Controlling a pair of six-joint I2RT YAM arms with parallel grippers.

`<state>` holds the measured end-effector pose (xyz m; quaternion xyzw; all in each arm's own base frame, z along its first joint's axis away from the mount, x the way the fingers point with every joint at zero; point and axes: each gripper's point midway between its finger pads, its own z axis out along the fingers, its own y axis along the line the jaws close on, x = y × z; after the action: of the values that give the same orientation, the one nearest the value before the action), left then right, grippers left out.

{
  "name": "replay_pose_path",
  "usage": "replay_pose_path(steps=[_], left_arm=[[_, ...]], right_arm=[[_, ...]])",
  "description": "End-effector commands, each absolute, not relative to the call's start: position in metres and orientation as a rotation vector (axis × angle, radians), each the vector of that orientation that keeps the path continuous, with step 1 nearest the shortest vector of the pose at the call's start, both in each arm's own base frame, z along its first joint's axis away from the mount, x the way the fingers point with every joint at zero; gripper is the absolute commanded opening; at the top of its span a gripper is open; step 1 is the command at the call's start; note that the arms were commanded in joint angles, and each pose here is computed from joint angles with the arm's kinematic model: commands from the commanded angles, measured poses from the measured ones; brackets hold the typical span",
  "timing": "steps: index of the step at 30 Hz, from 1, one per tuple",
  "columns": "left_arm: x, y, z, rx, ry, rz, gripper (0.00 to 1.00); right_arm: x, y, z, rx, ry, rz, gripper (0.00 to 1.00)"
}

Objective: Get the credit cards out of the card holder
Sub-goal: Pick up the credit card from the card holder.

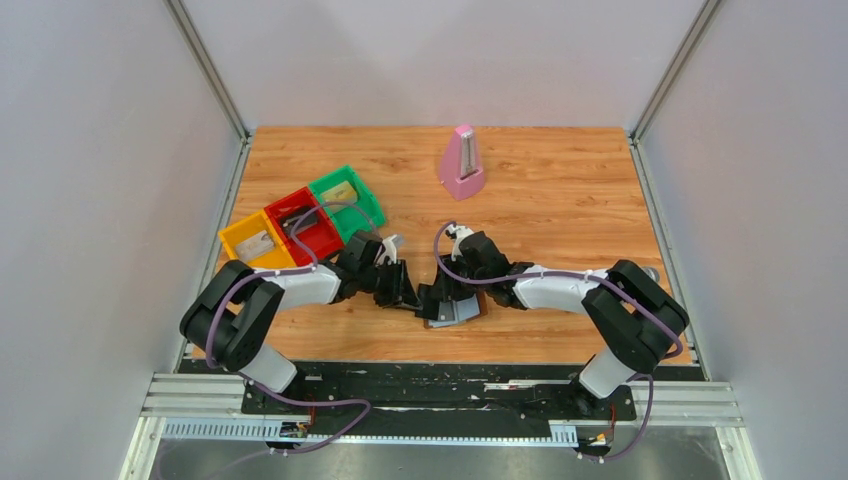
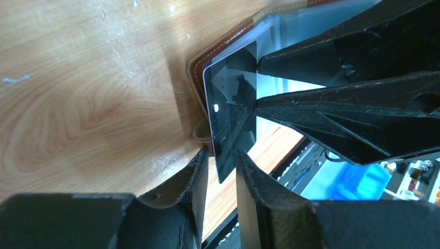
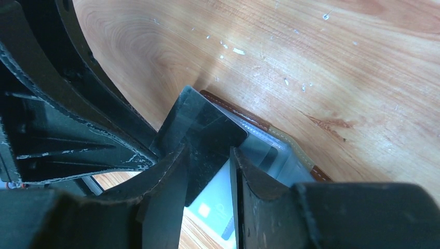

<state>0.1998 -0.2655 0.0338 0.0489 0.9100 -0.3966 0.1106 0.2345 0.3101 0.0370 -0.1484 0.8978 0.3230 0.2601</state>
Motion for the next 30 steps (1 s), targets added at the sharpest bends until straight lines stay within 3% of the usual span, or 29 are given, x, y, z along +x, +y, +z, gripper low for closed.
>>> replay_pose_path(steps=[1, 5, 12, 21, 30], left_arm=[[0.199, -0.277, 0.042, 0.161, 2.615, -1.272, 0.33], [0.198, -0.279, 0.047, 0.153, 2.608, -1.304, 0.27], [0.201, -0.284, 0.061, 0.084, 2.586, -1.350, 0.00], [0.211, -0.275, 0.081, -0.074, 2.601, -1.255, 0.00], [0.223, -0.284, 0.135, -0.259, 2.474, -1.410, 0.00]], right_arm=[[0.237, 0.311, 0.035, -0.372, 2.438, 0.879, 0.35], [0.236, 0.311, 0.034, -0.369, 2.443, 0.883, 0.35], [0.238, 0.313, 0.049, -0.395, 2.392, 0.897, 0.35], [0.245, 0.305, 0.107, -0.603, 2.087, 0.854, 0.41], [0.226, 0.305, 0.157, -0.916, 1.516, 0.632, 0.42]])
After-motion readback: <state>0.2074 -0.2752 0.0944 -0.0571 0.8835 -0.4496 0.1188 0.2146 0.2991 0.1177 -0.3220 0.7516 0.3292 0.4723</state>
